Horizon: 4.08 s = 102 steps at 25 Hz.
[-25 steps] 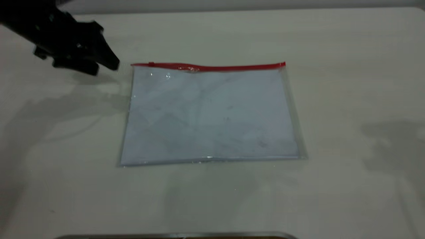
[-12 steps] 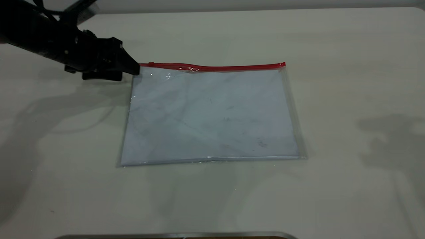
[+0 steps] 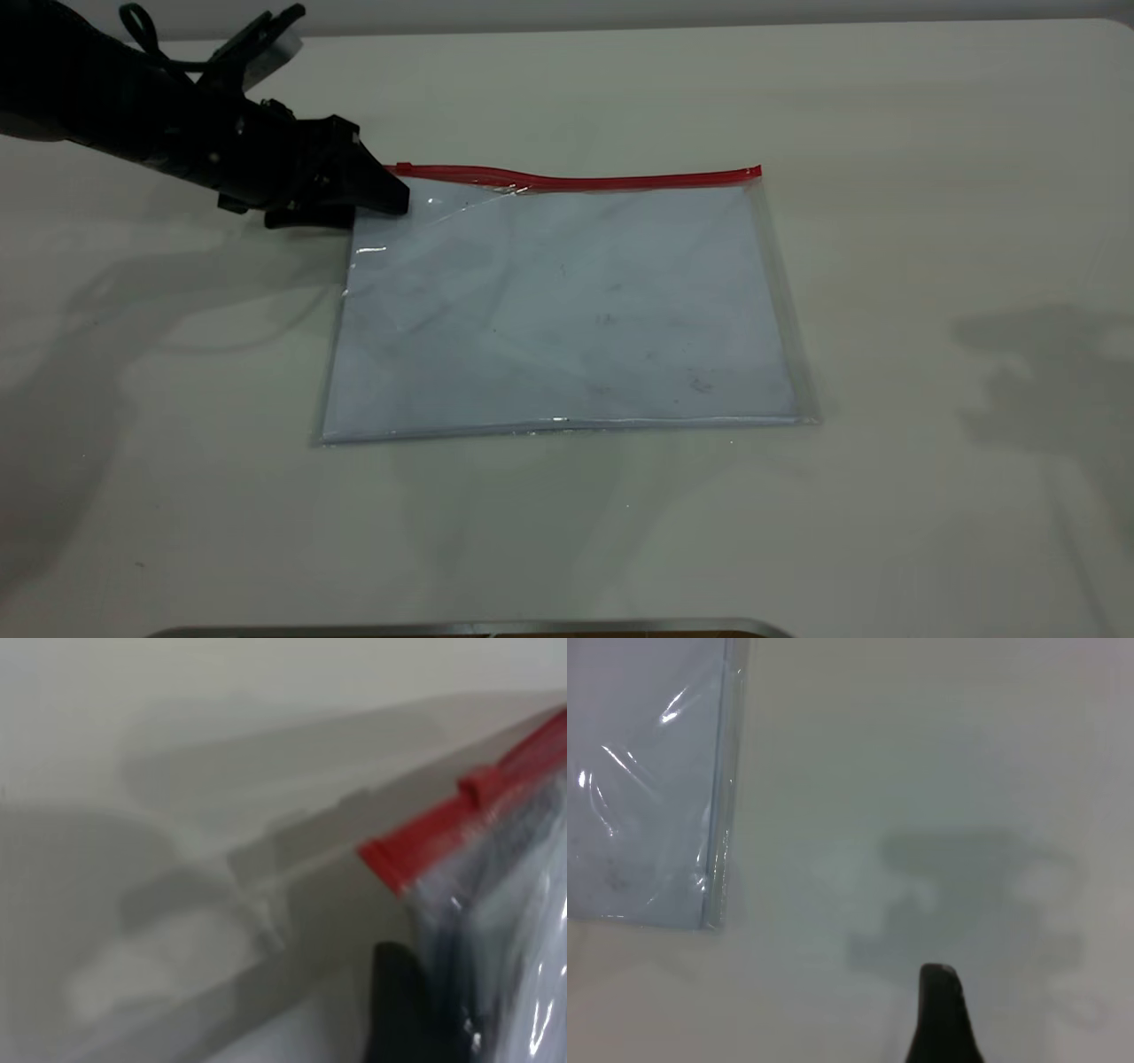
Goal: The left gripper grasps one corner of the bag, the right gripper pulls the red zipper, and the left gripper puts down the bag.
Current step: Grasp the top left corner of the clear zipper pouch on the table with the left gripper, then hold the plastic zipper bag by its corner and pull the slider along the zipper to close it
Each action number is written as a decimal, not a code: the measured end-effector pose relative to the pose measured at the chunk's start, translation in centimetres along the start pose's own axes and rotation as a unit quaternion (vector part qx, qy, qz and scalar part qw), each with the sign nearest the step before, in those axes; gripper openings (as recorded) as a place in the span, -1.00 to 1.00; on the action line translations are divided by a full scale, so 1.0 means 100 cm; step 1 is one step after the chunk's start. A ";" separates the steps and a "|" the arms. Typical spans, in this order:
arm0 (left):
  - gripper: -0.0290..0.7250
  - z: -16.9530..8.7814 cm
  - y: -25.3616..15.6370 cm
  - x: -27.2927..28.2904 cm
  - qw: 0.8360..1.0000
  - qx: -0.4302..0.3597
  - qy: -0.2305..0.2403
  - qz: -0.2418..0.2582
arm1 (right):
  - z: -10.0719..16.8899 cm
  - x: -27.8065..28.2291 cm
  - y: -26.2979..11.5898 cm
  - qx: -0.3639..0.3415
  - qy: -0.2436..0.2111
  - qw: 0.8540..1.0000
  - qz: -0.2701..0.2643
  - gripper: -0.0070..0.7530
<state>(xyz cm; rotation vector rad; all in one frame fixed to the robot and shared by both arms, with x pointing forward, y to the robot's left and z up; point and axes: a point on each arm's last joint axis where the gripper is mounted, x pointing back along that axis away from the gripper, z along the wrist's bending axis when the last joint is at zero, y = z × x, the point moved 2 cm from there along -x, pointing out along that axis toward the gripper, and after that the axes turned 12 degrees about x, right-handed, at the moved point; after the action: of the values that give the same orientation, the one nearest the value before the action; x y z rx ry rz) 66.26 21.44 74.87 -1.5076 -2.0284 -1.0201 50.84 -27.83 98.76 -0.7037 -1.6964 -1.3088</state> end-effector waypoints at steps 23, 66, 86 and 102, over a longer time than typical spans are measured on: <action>-0.78 -0.079 0.056 0.023 0.837 -0.515 -0.155 0.106 | 0.006 -0.042 0.023 0.072 0.044 0.995 -0.061 0.54; -0.78 -0.194 0.012 -0.031 0.700 -0.659 -0.255 0.104 | 0.107 -0.152 0.076 0.226 0.316 0.906 -0.170 0.41; -0.78 -0.198 0.014 -0.031 0.710 -0.648 -0.262 0.088 | 0.104 -0.154 0.077 0.226 0.298 0.913 -0.166 -0.43; -0.78 -0.198 0.015 -0.033 0.722 -0.638 -0.252 0.088 | 0.098 -0.159 0.072 0.223 0.278 0.926 -0.127 -0.89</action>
<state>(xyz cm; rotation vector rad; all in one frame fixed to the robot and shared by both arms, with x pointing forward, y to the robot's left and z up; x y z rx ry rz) 66.86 4.59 85.78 -2.7893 -1.2177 -2.3611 61.50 -15.29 87.37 0.1567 -1.5472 -1.0892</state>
